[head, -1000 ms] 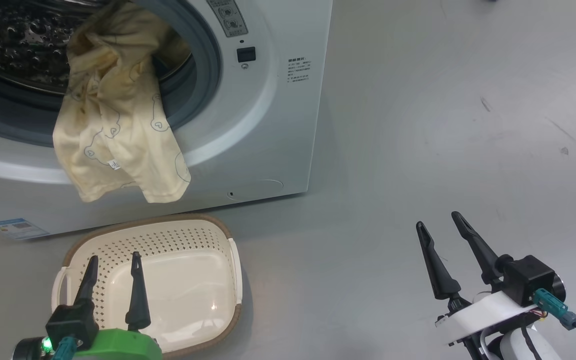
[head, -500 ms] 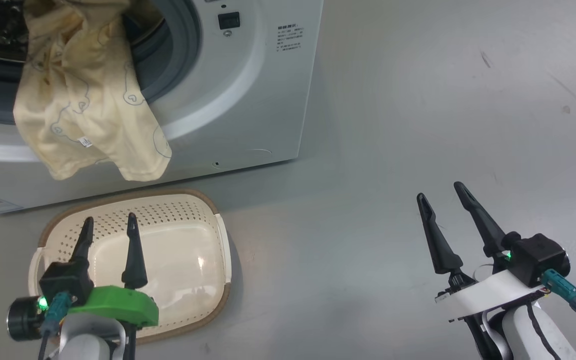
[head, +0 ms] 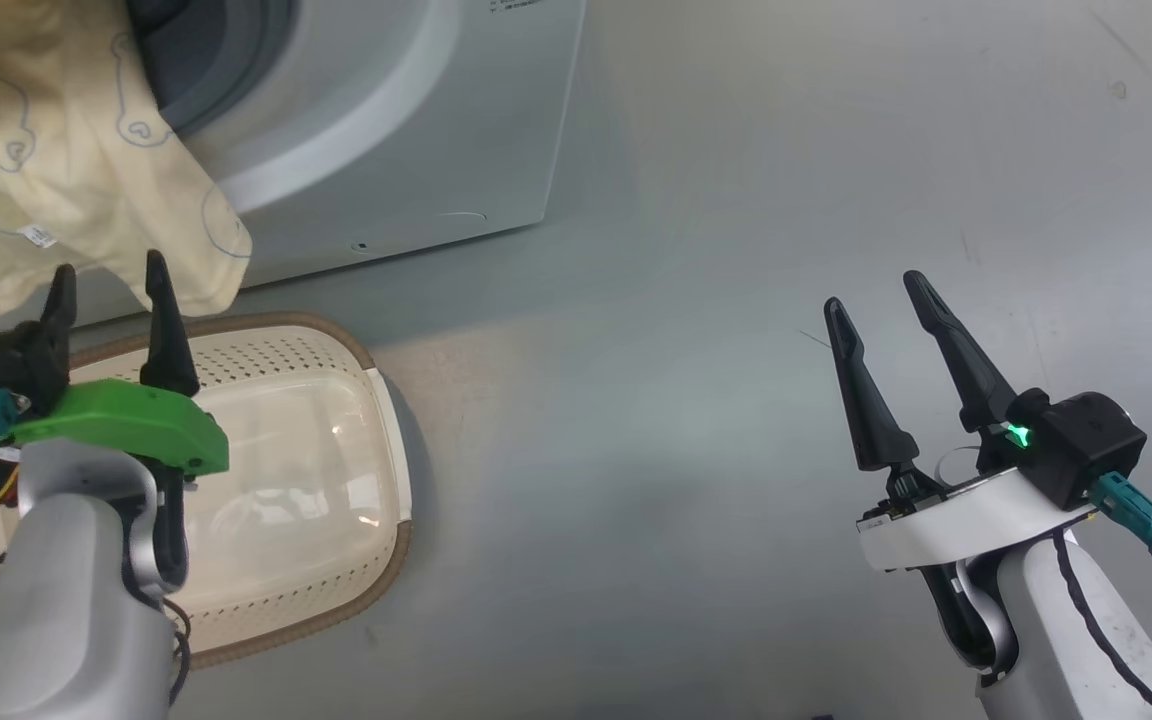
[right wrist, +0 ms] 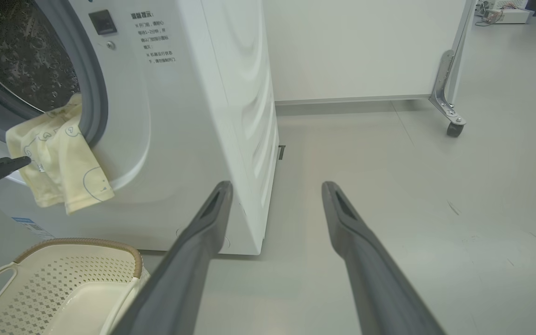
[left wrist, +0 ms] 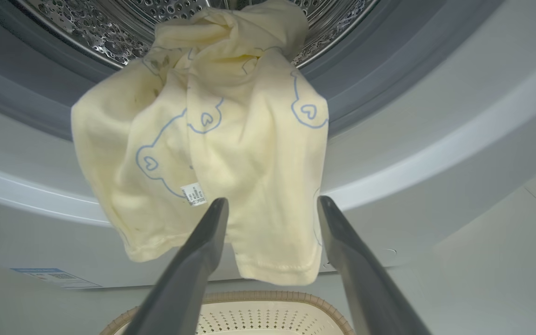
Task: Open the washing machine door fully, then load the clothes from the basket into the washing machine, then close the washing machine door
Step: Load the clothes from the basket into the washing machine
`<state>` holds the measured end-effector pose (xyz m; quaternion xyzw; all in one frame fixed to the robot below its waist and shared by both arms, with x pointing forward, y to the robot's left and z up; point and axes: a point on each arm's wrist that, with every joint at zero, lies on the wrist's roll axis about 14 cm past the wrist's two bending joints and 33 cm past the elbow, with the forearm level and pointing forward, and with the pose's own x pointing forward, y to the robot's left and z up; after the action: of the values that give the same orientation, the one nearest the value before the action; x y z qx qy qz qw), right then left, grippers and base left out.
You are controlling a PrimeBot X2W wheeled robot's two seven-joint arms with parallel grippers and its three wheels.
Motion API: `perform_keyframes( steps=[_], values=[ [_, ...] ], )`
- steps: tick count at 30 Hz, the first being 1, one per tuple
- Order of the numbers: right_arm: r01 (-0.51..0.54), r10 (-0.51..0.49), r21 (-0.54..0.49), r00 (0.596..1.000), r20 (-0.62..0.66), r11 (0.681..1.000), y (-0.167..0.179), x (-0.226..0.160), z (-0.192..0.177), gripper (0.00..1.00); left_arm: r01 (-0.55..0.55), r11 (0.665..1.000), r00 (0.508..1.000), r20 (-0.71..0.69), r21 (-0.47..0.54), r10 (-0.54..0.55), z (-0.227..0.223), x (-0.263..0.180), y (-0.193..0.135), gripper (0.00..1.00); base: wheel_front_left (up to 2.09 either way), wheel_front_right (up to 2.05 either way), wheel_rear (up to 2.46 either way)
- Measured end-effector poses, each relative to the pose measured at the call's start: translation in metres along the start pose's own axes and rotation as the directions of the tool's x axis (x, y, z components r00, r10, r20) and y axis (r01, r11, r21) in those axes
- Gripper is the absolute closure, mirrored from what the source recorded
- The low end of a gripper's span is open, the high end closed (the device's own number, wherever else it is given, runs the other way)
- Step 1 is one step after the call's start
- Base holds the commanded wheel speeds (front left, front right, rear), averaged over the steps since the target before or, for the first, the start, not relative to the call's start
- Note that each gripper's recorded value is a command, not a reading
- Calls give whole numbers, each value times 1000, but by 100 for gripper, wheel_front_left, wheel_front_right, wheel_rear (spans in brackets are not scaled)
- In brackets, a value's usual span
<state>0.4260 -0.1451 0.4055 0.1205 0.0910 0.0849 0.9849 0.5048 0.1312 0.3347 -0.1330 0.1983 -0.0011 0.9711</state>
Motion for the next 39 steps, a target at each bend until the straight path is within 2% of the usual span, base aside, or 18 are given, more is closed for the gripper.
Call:
perform_keyframes(
  steps=[14, 21, 28, 29, 30, 31, 32, 33, 34, 39],
  values=[
    [59, -59, -1, 997, -44, 998, -19, 1, -16, 0, -27, 999, 996, -83, -19, 25, -16, 52, 11, 0, 0, 0, 0],
    [73, -73, 2, 996, -47, 997, -22, 2, -18, 0, -110, 993, 983, -153, -40, 103, -27, 61, 36, 0, 0, 0, 0],
    [86, -85, 7, 995, -53, 996, -25, -1, -19, 0, -113, 993, 971, -216, -34, 103, -32, 68, 33, 0, 0, 0, 0],
    [87, -86, 7, 995, -52, 996, -25, -1, -19, 0, -113, 993, 969, -223, -33, 103, -32, 69, 33, 9, 0, 0, 0],
    [87, -87, 8, 995, -51, 996, -25, -1, -18, 0, -113, 993, 968, -230, -30, 103, -32, 69, 34, 23, 0, 0, 0],
    [88, -87, 8, 995, -51, 996, -25, -2, -18, 0, -114, 993, 968, -229, -27, 104, -31, 70, 34, 51, 0, 0, 0],
    [88, -87, 8, 995, -50, 996, -25, -2, -18, 0, -114, 993, 969, -224, -25, 106, -28, 71, 35, 67, 0, 0, 0],
    [88, -87, 8, 995, -49, 996, -25, -2, -17, 0, -115, 993, 970, -220, -23, 107, -26, 72, 36, 88, 0, 0, 0],
    [88, -87, 8, 995, -49, 996, -24, -2, -17, 0, -114, 993, 970, -217, -18, 107, -24, 73, 36, 100, 0, 0, 0],
    [89, -88, 8, 995, -47, 996, -25, -3, -16, 0, -108, 994, 967, -234, -10, 103, -25, 73, 34, 100, 0, 0, 0]
  ],
)
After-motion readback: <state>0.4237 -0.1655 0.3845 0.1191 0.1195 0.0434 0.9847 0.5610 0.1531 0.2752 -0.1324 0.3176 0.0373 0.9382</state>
